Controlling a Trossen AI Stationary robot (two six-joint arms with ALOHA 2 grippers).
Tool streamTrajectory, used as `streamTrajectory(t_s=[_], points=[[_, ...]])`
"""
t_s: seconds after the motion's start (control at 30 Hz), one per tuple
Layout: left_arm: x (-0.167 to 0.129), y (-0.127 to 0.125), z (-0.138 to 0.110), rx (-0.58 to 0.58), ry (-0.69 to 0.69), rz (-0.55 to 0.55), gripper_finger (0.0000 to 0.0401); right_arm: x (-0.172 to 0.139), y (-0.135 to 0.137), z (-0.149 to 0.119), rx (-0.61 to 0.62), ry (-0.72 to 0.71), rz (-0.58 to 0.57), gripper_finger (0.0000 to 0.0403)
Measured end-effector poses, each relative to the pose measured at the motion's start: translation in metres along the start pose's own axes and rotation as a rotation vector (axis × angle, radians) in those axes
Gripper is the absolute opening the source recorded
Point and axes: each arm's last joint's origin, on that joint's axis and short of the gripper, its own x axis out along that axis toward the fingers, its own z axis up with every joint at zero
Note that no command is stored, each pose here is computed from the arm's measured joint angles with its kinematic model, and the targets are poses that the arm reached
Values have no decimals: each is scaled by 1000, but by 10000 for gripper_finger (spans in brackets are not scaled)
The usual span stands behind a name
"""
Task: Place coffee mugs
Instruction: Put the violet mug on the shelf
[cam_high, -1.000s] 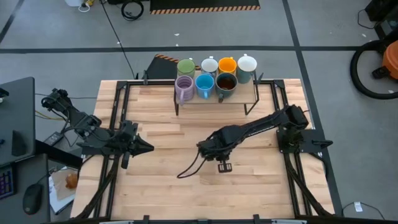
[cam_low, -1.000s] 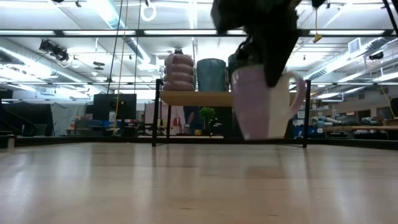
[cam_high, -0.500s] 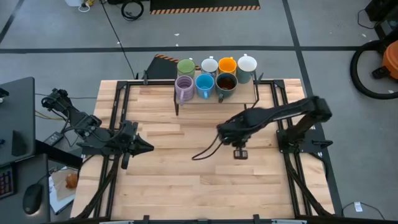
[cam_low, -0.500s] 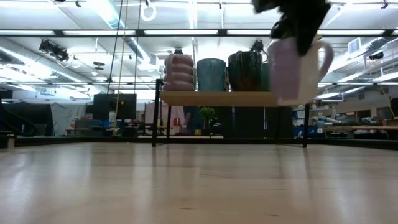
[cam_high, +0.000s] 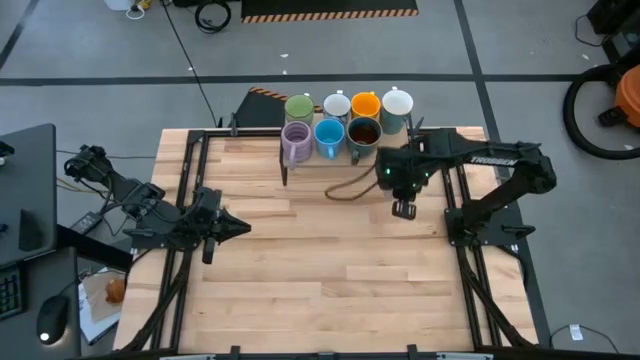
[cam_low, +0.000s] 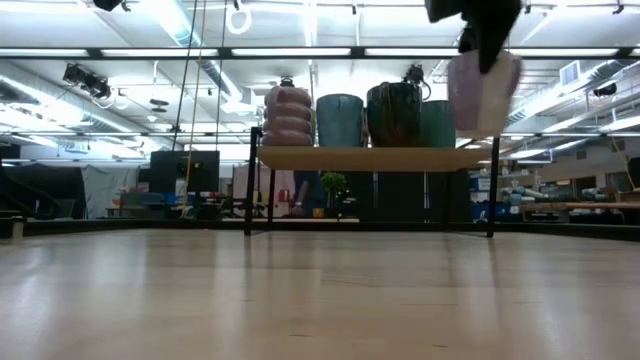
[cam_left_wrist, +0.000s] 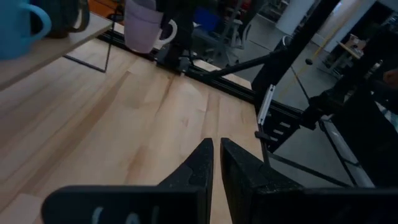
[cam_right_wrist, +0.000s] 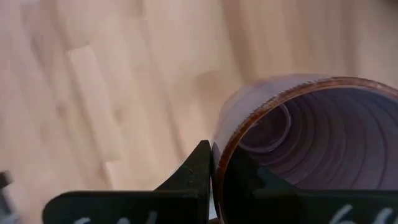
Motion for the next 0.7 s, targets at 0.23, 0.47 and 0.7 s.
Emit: streamTrajectory(t_s=[0.23, 0.47, 0.7], points=[[2, 3, 2, -10, 14, -13, 34, -15, -29, 19, -62, -27, -120, 29], [3, 2, 4, -21, 0, -20, 34, -22, -67, 22, -41, -1, -150, 29], [3, 2, 4, -21, -2, -19, 34, -26, -96, 19, -34, -10, -145, 29]])
